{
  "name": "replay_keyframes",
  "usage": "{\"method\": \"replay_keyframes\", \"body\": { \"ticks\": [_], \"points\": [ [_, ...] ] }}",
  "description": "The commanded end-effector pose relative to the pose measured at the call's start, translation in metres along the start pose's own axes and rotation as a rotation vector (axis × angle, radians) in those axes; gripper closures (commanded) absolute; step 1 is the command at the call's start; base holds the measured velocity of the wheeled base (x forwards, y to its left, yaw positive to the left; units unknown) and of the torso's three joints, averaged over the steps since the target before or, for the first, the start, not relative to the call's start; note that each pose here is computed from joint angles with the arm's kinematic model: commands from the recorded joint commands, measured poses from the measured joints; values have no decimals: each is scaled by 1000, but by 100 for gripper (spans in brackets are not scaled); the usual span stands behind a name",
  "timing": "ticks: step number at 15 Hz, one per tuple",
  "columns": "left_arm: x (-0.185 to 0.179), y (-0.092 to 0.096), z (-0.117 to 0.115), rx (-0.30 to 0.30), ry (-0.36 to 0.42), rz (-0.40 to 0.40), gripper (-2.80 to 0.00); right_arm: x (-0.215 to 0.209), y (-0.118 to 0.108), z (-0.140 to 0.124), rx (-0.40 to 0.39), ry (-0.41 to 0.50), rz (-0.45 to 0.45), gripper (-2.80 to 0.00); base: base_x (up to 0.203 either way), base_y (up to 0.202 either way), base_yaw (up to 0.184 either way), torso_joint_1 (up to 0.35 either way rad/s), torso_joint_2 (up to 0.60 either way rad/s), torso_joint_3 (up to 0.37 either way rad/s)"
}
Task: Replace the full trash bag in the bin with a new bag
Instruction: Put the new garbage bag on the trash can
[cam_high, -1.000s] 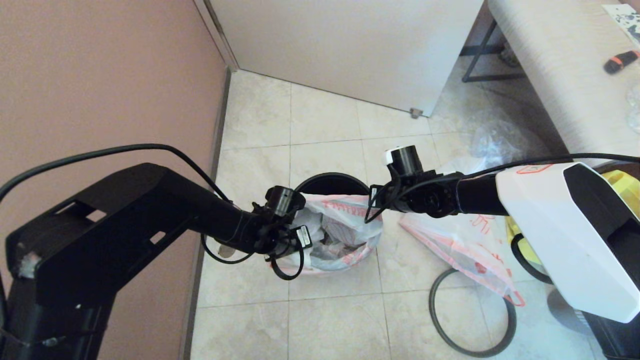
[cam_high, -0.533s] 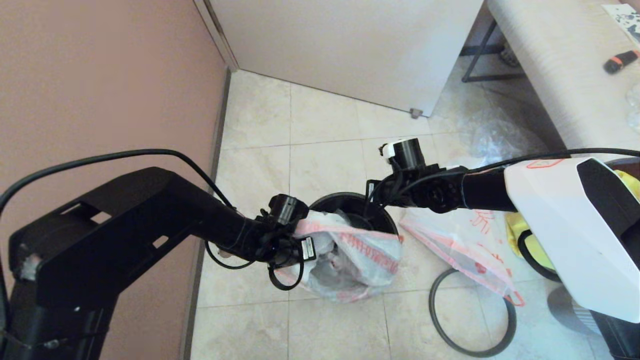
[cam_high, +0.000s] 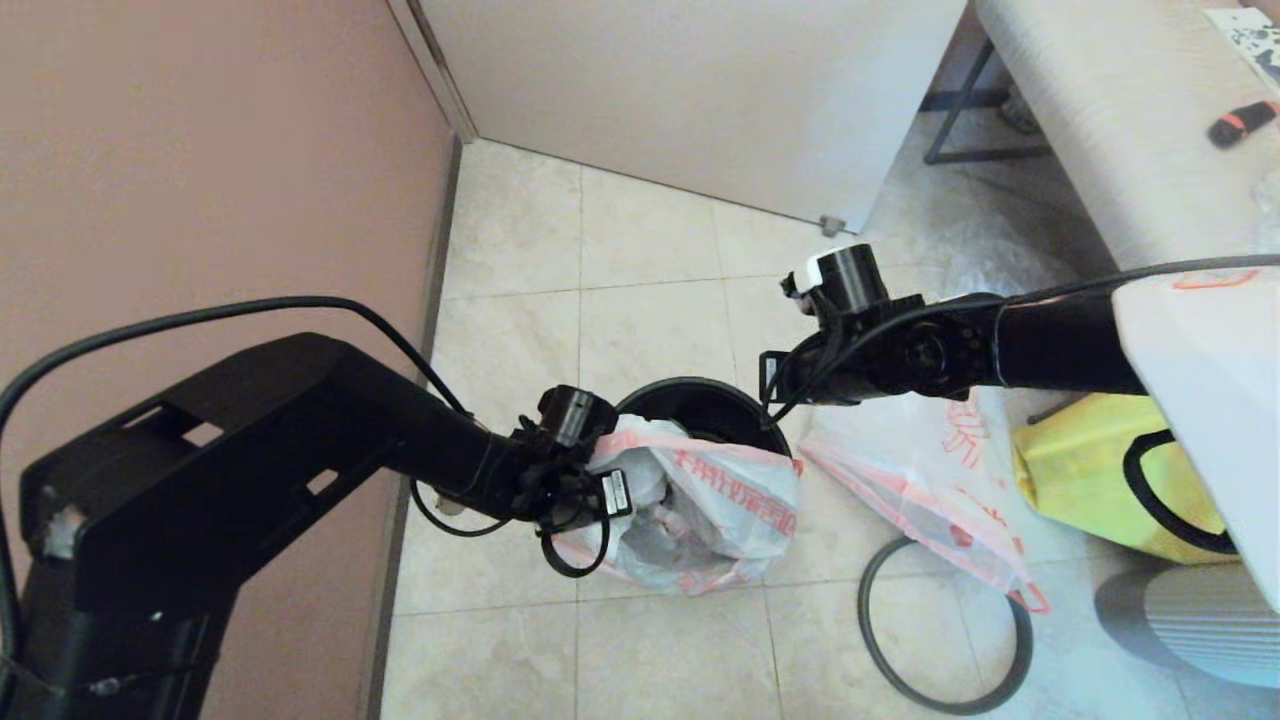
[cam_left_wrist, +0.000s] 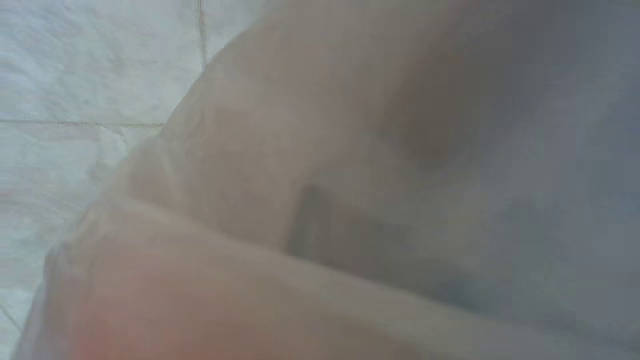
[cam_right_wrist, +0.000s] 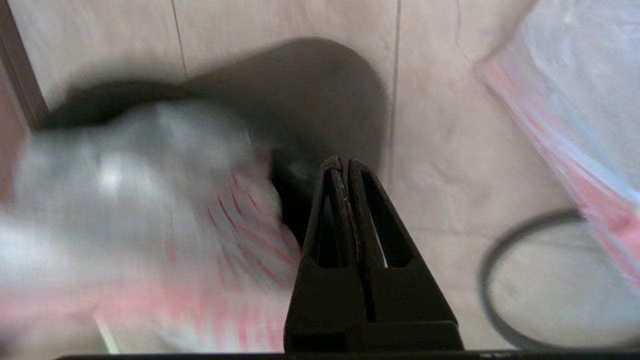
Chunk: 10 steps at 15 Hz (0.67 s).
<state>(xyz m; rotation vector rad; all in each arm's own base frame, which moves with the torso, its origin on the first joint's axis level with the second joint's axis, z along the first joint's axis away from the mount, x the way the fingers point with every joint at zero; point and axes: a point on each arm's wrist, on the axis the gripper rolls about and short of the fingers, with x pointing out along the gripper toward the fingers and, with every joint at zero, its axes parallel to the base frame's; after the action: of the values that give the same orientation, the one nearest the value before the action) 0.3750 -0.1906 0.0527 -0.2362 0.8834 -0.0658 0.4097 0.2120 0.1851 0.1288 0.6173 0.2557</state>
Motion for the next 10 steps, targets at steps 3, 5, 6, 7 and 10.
{"method": "replay_keyframes", "body": {
  "ticks": [3, 5, 6, 7, 10],
  "points": [
    [-13, -3, 10, -12, -47, -1, 0, -30, 12, 5, -98, -18, 47, -280, 0, 0, 0, 0, 0, 0],
    [-16, -2, 12, -14, -54, -3, 0, -38, 18, 0, -189, 3, 104, -280, 0, 0, 0, 0, 0, 0],
    [-16, -2, 12, -16, -54, -2, 0, -38, 20, -3, -244, 14, 123, -280, 0, 0, 0, 0, 0, 0],
    [-14, -1, 12, -17, -53, 0, 0, -35, 23, -8, -295, 28, 134, -280, 0, 0, 0, 0, 0, 0],
    [-7, 1, 8, -13, -36, 10, 0, -27, 31, -19, -351, 58, 159, -280, 0, 0, 0, 0, 0, 0]
  ]
}}
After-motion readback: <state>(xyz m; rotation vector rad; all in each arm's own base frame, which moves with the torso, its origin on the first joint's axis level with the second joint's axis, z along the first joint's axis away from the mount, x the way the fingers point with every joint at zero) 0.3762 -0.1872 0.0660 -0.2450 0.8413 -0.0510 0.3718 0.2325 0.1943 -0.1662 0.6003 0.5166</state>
